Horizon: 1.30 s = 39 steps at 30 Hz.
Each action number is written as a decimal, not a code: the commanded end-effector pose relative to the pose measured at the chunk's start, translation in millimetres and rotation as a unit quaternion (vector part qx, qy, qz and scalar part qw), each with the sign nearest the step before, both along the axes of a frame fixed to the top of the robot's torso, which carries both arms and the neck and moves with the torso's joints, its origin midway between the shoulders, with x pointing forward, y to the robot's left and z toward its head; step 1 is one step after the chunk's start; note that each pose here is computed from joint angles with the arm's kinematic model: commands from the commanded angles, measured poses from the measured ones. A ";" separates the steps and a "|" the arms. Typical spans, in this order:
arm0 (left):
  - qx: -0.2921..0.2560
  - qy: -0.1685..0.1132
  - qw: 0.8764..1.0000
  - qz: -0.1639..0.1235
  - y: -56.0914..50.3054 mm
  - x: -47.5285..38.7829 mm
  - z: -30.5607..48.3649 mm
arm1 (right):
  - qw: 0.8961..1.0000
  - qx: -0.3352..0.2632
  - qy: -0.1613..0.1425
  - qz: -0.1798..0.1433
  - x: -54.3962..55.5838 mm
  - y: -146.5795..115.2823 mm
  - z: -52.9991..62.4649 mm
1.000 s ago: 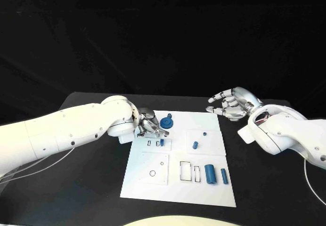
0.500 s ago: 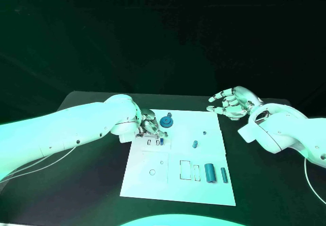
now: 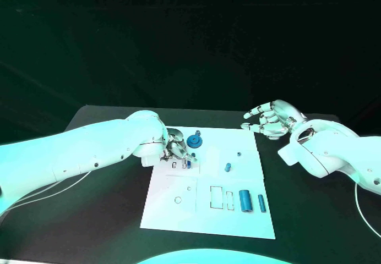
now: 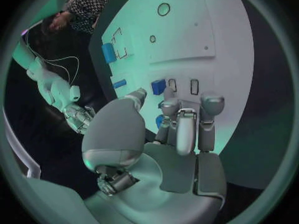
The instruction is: Assemble the parts on the task board
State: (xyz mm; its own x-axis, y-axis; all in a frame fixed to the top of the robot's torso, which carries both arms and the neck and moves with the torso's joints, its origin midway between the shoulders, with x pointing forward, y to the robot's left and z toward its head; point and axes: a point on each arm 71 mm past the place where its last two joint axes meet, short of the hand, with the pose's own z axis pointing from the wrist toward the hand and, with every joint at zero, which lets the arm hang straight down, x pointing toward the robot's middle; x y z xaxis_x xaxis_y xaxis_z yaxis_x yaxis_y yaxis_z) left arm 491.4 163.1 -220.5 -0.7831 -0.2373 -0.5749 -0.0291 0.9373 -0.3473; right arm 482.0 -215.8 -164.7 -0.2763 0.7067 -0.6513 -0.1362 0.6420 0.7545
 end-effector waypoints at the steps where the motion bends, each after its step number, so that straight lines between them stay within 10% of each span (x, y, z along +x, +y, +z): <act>1: 0.007 0.008 1.000 -0.011 -3.3 -0.5 -0.8 | 1.000 -0.003 0.003 0.008 -0.5 1.5 -0.5; 39: 0.004 0.025 0.999 -0.020 -8.2 1.4 -5.5 | 1.000 -0.006 0.009 0.010 0.5 2.8 -2.2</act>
